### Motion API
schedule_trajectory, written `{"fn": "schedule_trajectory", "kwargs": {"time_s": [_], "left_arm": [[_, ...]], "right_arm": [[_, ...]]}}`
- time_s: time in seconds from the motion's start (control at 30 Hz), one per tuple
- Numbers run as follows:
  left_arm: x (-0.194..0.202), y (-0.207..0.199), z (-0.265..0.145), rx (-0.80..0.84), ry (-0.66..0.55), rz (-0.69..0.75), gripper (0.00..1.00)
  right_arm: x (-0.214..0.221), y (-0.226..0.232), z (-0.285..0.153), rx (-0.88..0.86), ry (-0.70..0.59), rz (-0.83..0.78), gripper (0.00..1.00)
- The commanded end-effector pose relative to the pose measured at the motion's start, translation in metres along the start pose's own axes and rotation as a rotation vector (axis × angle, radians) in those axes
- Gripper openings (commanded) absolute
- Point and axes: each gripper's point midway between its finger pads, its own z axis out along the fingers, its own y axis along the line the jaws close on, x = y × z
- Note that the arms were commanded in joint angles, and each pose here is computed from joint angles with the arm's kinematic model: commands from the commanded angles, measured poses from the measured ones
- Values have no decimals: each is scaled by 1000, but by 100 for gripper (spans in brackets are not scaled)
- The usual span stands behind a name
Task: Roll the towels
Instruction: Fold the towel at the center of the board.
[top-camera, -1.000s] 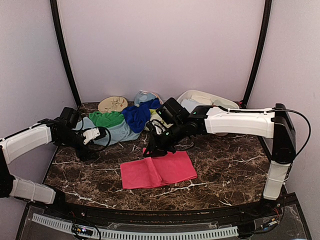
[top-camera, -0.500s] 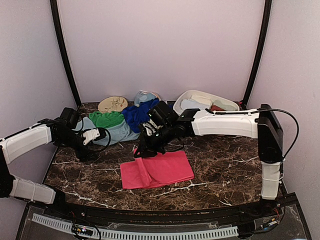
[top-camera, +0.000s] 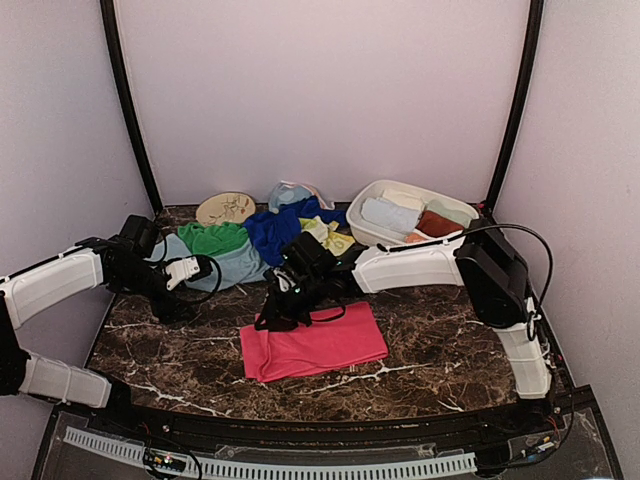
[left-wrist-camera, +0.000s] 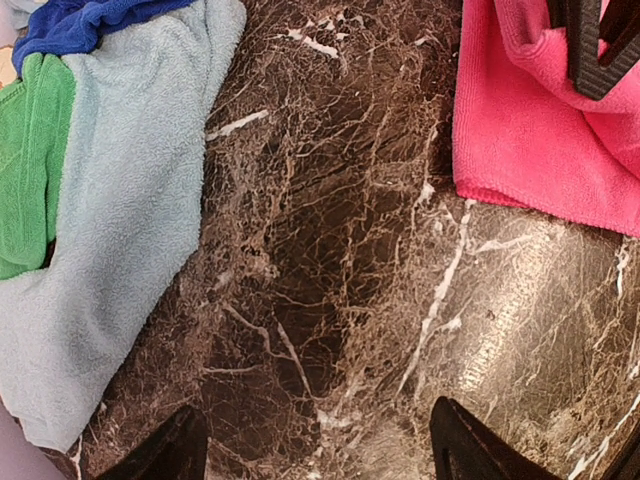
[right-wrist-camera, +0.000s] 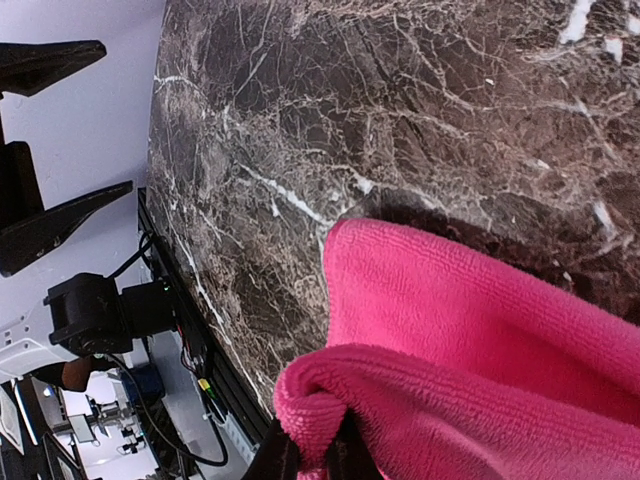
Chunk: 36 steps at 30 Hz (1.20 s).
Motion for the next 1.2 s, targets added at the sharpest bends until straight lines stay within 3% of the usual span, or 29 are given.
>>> {"fn": "schedule_trajectory", "kwargs": {"time_s": [0.0, 0.43, 0.47, 0.5, 0.73, 0.77, 0.87, 0.93, 1.07, 1.17], "left_arm": [[3, 0, 1, 13, 15, -20, 79], [-1, 2, 2, 21, 8, -29, 79], [-1, 3, 1, 18, 8, -28, 79], [-2, 3, 1, 18, 8, -27, 79], [-9, 2, -6, 34, -30, -51, 79], [-12, 1, -8, 47, -44, -59, 79], [-22, -1, -11, 78, -82, -82, 79], [-29, -1, -10, 99, -105, -95, 77], [-41, -3, -3, 169, -134, -135, 68], [-50, -7, 7, 224, -137, -148, 64]], "right_arm": [[-18, 40, 6, -139, -60, -83, 11], [-27, 52, 9, -205, -108, -136, 11], [-18, 55, 10, -230, -45, -10, 62], [-16, 54, 11, -225, -31, 2, 75], [-14, 49, 10, -209, -23, 16, 75], [-13, 51, 6, -208, -21, -13, 99], [-19, 48, -13, -128, -55, -70, 100], [-25, 35, -33, -15, -94, -114, 100], [-45, -27, -98, 369, -231, -190, 100], [-59, -58, -162, 489, -374, -151, 100]]}}
